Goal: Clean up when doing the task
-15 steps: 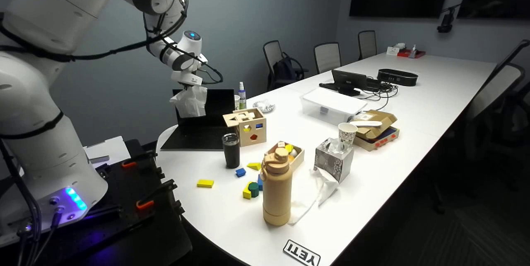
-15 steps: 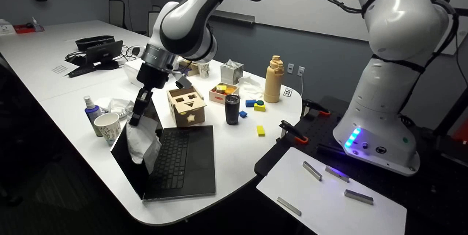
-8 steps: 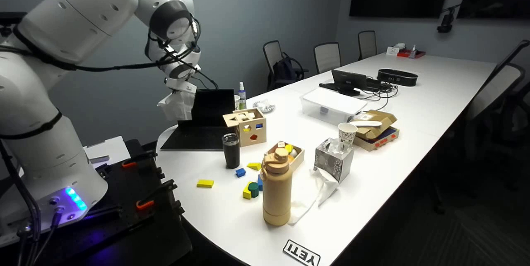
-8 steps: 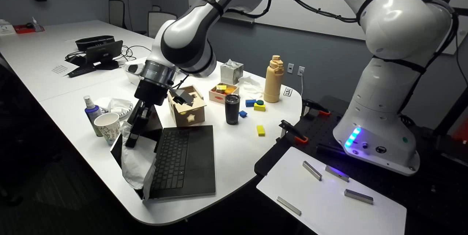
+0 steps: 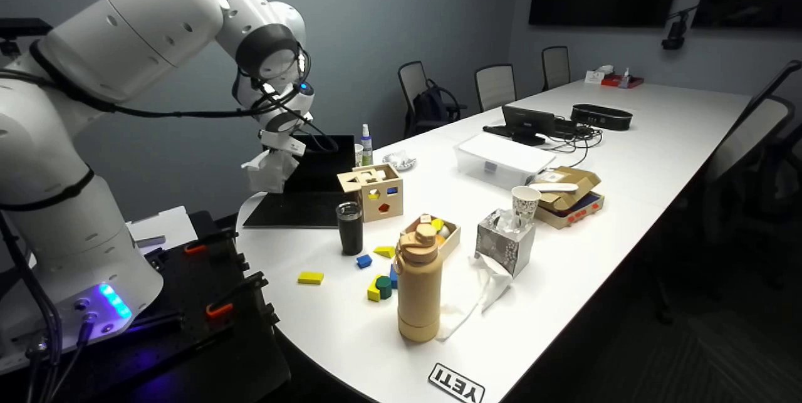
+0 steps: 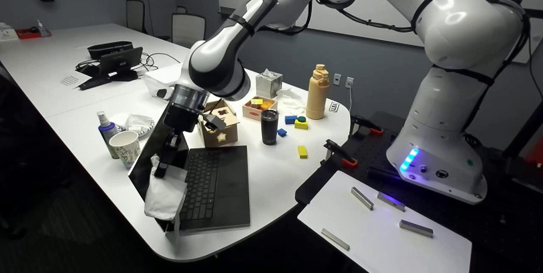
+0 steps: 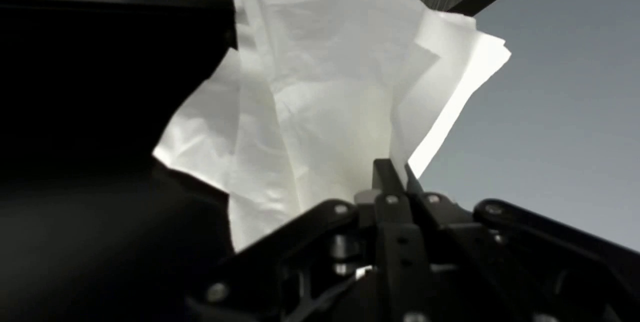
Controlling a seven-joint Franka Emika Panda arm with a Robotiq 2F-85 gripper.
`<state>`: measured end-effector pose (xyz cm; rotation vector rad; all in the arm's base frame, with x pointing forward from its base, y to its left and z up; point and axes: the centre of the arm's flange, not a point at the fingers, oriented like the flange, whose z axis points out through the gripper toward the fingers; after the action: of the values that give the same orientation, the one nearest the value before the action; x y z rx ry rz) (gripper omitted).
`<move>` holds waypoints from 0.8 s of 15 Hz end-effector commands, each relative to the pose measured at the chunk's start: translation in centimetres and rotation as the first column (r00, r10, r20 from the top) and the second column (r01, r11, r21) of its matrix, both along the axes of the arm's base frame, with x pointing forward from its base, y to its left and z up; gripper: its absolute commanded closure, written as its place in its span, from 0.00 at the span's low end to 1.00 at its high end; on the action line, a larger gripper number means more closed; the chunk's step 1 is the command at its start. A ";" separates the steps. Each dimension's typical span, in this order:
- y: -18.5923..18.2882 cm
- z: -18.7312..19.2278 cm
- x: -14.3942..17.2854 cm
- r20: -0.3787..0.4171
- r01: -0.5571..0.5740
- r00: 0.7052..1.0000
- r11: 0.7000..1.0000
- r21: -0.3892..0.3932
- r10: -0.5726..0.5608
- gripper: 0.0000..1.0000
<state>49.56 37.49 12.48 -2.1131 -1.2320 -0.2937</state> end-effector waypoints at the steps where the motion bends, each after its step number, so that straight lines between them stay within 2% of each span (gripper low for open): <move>1: -0.7 -0.5 1.8 0.045 0.076 0.996 0.994 -0.077 -0.073 1.00; 6: -2.3 -1.2 3.9 0.100 0.193 0.978 0.973 -0.128 -0.181 1.00; 12: -5.1 0.8 5.1 0.235 0.346 0.926 0.915 -0.206 -0.297 1.00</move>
<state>55.20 33.16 10.84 -2.4500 -1.0853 -0.4664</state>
